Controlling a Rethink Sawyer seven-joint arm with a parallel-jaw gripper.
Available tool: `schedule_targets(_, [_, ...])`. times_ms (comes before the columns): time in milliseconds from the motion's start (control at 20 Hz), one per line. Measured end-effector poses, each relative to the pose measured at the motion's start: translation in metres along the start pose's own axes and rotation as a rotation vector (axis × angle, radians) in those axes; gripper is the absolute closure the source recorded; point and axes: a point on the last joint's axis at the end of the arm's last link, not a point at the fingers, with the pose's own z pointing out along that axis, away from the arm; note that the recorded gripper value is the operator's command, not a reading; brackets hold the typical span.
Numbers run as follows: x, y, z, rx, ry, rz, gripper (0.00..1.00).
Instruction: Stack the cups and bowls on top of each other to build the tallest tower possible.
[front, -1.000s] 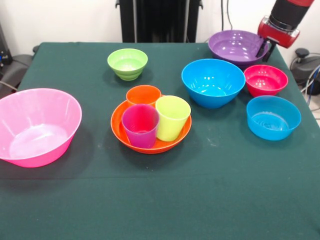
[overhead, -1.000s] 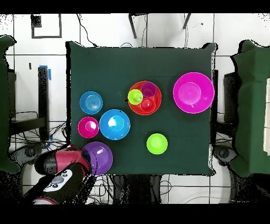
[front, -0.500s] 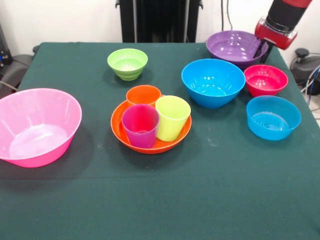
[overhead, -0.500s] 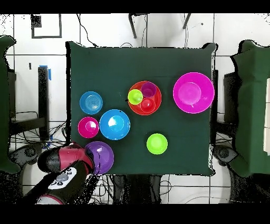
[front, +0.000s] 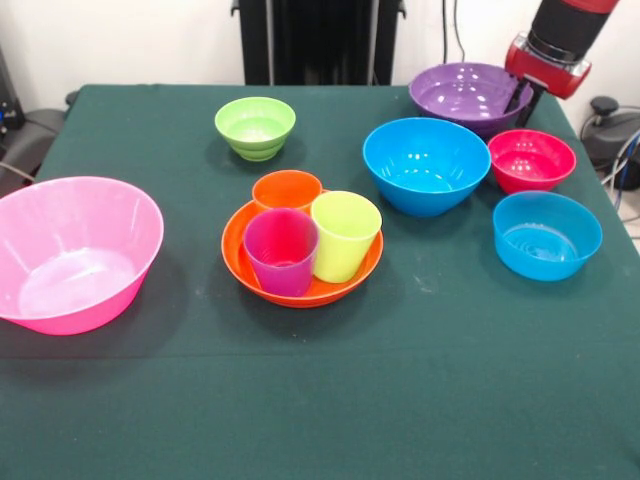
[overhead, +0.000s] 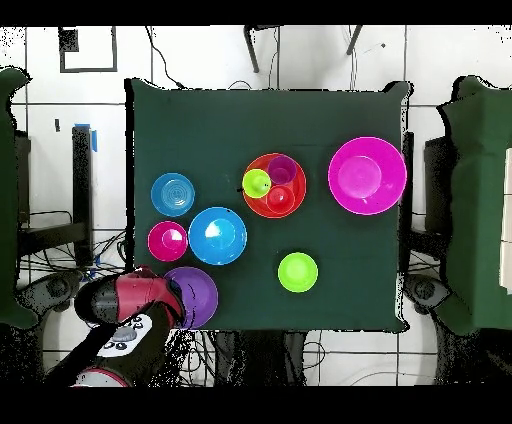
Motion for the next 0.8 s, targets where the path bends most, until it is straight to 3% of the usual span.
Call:
schedule_targets(200, [-0.012,-0.002,-0.017,-0.002,0.021,0.011,1.00])
schedule_targets(800, [-0.044,-0.012,-0.099,0.058,0.200,0.042,1.00])
